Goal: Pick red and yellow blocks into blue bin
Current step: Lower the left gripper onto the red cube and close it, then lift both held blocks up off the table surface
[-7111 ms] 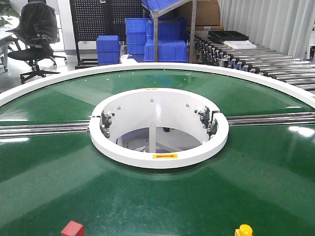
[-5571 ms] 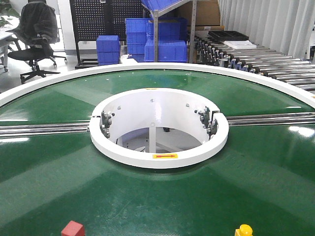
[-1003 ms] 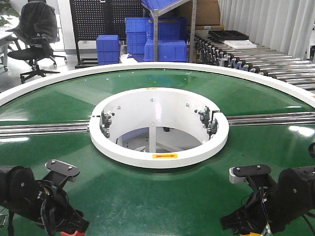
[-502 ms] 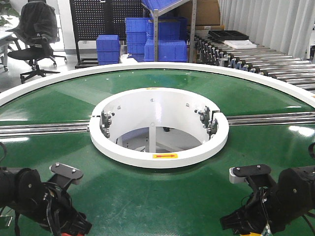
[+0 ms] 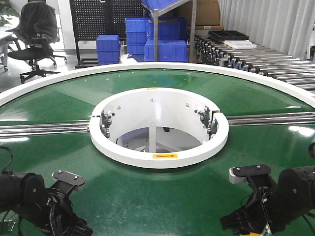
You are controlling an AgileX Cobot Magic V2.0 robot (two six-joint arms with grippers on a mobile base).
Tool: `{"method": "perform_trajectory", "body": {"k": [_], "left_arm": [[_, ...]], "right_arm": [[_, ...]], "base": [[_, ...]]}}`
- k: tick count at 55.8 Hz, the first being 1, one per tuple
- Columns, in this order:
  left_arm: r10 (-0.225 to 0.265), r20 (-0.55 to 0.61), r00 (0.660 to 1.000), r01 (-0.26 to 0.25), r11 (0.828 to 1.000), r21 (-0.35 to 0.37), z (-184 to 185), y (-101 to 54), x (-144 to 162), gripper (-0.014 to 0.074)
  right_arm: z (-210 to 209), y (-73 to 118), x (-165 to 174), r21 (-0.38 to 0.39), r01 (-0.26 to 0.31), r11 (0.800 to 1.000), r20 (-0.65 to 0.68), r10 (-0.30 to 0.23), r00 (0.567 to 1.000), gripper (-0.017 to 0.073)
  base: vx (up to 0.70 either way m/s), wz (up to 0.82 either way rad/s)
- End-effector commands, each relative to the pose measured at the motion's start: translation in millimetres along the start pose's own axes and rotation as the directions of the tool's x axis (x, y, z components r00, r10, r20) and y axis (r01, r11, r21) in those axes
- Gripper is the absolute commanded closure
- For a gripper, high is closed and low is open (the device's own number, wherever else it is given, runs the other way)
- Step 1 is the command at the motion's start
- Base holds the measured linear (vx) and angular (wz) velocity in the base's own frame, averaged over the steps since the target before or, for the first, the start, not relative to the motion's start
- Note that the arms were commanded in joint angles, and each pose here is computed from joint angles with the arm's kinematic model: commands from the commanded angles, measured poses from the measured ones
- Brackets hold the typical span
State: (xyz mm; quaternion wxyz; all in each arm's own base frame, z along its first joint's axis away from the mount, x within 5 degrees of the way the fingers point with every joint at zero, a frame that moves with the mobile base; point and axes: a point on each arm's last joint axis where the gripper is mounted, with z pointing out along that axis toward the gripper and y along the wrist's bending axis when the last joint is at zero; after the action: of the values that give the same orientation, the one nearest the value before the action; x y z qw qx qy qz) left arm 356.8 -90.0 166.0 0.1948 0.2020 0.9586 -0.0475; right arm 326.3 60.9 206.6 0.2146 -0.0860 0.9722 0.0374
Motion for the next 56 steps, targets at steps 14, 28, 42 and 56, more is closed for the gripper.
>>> {"method": "perform_trajectory", "body": {"k": [14, 28, 42, 56], "left_arm": [[-0.008, 0.078, 0.997, 0.009, 1.000, -0.007, -19.0, -0.1, -13.0, 0.0481], [-0.016, 0.118, 0.993, 0.016, 1.000, -0.003, -40.1, -2.3, -16.1, 0.0601], [0.014, 0.399, 0.917, 0.009, 0.998, -0.058, -129.6, -7.4, -26.6, 0.0594], [0.056, 0.621, 0.782, 0.008, 0.995, -0.101, -229.2, -20.1, -3.5, 0.0594]], "right_arm": [[-20.9, 0.3, -13.9, 0.006, 0.015, 1.000, 0.114, -0.016, 0.993, 0.0570], [-21.0, 0.2, -12.6, 0.007, 0.018, 1.000, 0.100, -0.018, 0.995, 0.0570], [-46.8, 1.2, -13.6, 0.012, 0.046, 0.999, 0.159, -0.047, 0.986, 0.0570], [-127.2, 4.4, -7.7, 0.030, 0.078, 0.996, 0.382, -0.084, 0.921, 0.0570]], "base": [[0.00, 0.00], [0.00, 0.00], [0.00, 0.00], [0.00, 0.00]]}}
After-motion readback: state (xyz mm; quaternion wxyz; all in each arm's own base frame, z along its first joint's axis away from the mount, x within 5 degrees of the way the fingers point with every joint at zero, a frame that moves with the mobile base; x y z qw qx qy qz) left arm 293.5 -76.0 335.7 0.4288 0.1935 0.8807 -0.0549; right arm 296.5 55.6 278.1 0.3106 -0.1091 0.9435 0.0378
